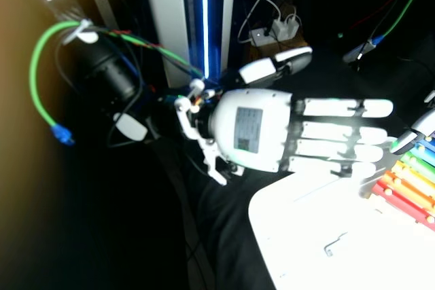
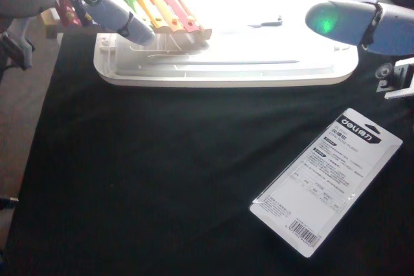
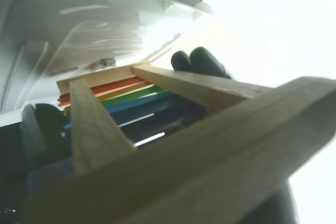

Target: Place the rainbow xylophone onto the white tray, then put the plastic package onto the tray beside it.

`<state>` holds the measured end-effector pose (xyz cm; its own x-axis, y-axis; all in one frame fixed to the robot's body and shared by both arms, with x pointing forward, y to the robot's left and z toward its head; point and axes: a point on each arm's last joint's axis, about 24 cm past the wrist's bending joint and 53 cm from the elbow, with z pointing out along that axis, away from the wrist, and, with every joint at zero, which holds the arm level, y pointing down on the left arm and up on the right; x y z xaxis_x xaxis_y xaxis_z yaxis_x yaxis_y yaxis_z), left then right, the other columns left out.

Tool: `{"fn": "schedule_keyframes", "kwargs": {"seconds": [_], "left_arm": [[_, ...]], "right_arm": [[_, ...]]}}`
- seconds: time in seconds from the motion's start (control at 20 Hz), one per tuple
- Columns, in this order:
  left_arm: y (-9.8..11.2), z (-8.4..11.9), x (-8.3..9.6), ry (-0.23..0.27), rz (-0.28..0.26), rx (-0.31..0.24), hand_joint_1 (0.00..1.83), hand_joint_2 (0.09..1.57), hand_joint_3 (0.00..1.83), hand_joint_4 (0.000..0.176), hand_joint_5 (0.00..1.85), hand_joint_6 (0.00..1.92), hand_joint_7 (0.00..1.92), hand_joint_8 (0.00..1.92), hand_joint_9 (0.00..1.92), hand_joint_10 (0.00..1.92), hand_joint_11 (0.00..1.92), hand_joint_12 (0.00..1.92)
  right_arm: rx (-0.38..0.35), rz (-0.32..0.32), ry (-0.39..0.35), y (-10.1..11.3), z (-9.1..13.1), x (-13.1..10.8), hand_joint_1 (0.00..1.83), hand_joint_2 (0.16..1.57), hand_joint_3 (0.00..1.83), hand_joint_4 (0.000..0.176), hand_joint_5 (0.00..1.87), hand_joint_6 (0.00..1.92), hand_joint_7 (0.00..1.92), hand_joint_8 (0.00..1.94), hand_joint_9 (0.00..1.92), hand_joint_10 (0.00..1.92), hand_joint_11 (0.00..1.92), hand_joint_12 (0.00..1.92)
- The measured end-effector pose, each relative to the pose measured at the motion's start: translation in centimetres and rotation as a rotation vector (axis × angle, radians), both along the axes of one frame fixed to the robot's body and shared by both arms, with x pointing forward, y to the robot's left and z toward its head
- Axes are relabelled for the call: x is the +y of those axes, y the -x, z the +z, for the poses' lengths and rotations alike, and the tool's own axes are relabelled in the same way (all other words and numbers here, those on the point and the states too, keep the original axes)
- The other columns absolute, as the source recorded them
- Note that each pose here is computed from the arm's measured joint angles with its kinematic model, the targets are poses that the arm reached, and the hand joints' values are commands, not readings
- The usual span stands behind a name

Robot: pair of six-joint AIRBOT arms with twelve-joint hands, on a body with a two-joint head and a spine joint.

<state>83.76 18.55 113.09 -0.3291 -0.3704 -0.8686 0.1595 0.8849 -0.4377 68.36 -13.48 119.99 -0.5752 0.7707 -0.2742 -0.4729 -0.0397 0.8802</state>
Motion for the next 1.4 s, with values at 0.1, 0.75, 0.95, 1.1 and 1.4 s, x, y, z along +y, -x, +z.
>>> {"fn": "schedule_keyframes", "kwargs": {"seconds": [0.1, 0.75, 0.95, 1.1, 1.4], "left_arm": [[0.0, -0.3, 0.0, -0.002, 0.002, 0.002, 1.23, 1.12, 0.0, 0.0, 1.0, 0.97, 0.93, 1.06, 0.72, 0.98, 0.45, 1.51], [0.1, -1.9, 1.1, 0.041, 0.042, 0.027, 1.36, 1.18, 0.0, 0.0, 0.97, 0.76, 0.72, 1.44, 0.77, 1.46, 0.57, 1.4], [0.2, -2.5, 1.5, 0.061, 0.058, 0.034, 1.35, 1.16, 0.0, 0.0, 0.96, 0.89, 0.82, 1.26, 0.78, 1.4, 0.51, 1.34], [0.2, -2.5, 1.5, 0.062, 0.059, 0.034, 1.34, 1.17, 0.0, 0.0, 0.91, 1.01, 0.8, 1.28, 0.78, 1.4, 0.53, 1.32], [0.5, -3.0, 1.6, 0.061, 0.06, 0.038, 1.36, 1.14, 0.0, 0.0, 0.94, 0.97, 0.92, 1.03, 0.84, 1.34, 0.55, 1.3]], "right_arm": [[-0.001, 0.006, 0.003, 0.1, -0.1, 0.2, 0.31, 0.89, 0.0, 0.074, 0.26, 0.0, 0.26, 0.0, 0.22, 0.0, 0.0, 0.47], [-0.005, 0.018, 0.004, 0.2, 0.0, 0.6, 0.36, 0.92, 0.0, 0.066, 0.27, 0.0, 0.26, 0.0, 0.22, 0.0, 0.0, 0.45], [-0.005, 0.019, 0.004, 0.2, 0.0, 0.6, 0.37, 0.94, 0.01, 0.064, 0.25, 0.0, 0.25, 0.0, 0.21, 0.0, 0.0, 0.44], [-0.005, 0.02, 0.005, 0.2, 0.0, 0.6, 0.38, 0.95, 0.01, 0.059, 0.25, 0.0, 0.26, 0.0, 0.21, 0.0, 0.0, 0.44], [-0.005, 0.02, 0.005, 0.2, 0.0, 0.6, 0.36, 0.98, 0.0, 0.062, 0.24, 0.0, 0.26, 0.0, 0.2, 0.0, 0.0, 0.41]]}}
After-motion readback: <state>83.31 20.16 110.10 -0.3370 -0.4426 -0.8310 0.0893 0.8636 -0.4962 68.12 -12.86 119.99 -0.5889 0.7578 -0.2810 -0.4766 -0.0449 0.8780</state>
